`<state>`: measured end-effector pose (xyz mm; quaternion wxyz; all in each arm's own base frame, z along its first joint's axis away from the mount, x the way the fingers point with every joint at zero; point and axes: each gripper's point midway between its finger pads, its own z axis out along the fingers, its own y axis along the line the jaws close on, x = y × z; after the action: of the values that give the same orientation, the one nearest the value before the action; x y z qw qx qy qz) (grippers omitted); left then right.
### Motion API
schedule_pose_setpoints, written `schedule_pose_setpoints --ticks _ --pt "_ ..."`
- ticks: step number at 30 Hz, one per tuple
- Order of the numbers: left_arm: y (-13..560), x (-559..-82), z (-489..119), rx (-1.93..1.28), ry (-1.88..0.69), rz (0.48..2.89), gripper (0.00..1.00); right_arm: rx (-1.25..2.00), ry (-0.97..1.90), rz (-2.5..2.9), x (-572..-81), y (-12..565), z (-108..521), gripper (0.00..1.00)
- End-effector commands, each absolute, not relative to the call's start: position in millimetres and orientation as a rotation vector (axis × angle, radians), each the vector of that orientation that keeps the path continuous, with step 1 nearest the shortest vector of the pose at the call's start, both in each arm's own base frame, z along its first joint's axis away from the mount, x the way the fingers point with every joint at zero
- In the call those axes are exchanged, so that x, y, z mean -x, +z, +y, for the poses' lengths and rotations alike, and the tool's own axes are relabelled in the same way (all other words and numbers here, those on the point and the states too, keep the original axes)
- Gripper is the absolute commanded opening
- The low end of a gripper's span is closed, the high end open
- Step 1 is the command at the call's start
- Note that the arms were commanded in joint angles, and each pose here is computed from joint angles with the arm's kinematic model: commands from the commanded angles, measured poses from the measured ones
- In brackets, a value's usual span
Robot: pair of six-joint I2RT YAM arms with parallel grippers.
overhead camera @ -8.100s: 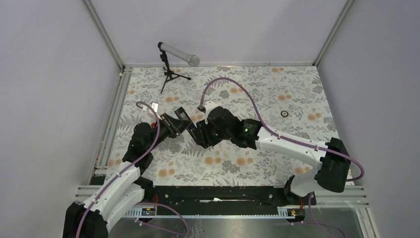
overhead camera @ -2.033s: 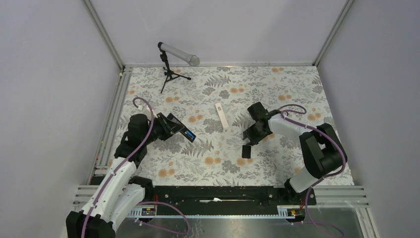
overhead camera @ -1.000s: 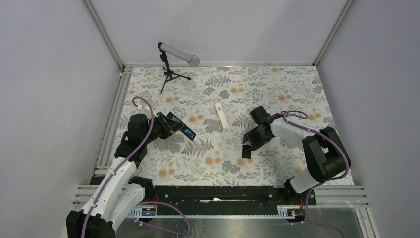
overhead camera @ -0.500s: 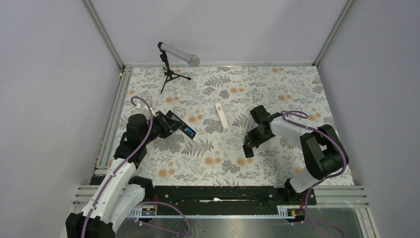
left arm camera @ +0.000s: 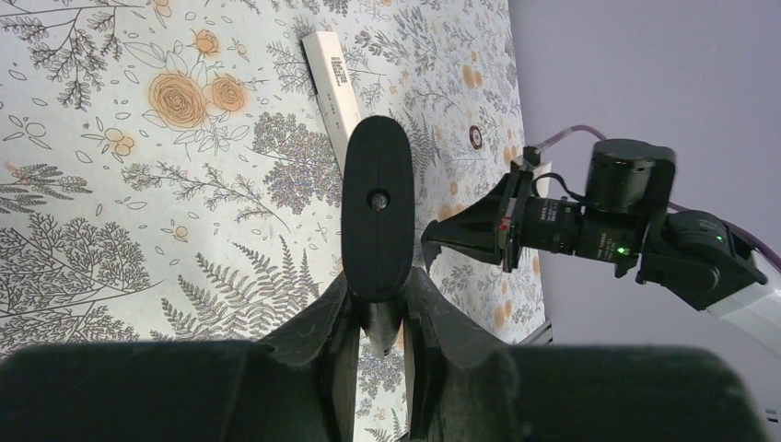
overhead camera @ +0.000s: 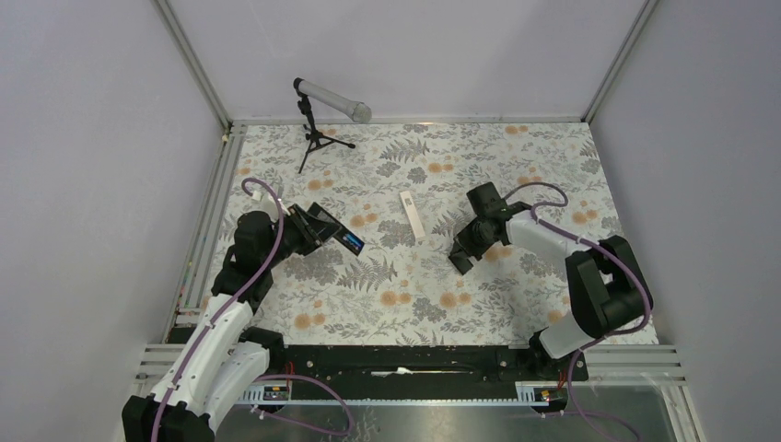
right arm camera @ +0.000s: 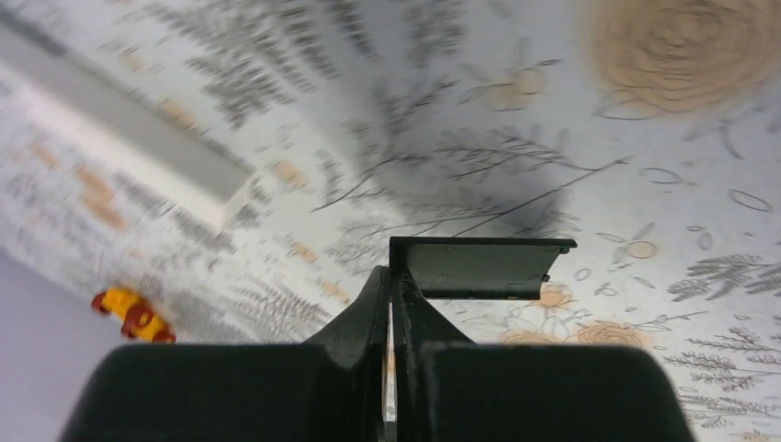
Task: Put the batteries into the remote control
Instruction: Pick up the battery cover at the center of the board, then load the battery cover into the remote control.
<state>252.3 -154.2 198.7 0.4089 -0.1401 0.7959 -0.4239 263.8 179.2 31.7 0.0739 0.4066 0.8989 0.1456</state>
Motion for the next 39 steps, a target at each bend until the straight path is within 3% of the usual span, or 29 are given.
schedule_pose_setpoints --ticks 1,13,23,30,39 --pt "237 -264 -154 0.325 -1.100 1.862 0.00 -0.829 0.754 2.549 -301 103 204 0.00" --pt "289 -281 -199 0.433 -1.478 1.749 0.00 -0.304 1.535 1.967 -288 314 258 0.00" --pt "355 -302 -241 0.213 -1.634 1.693 0.00 -0.034 1.878 1.559 -257 436 281 0.00" --pt "382 -291 -252 0.068 -1.779 1.582 0.00 -0.008 2.039 1.460 -244 463 293 0.00" --pt "380 -285 -246 0.298 -1.835 1.701 0.00 0.080 2.162 1.475 -223 460 313 0.00"
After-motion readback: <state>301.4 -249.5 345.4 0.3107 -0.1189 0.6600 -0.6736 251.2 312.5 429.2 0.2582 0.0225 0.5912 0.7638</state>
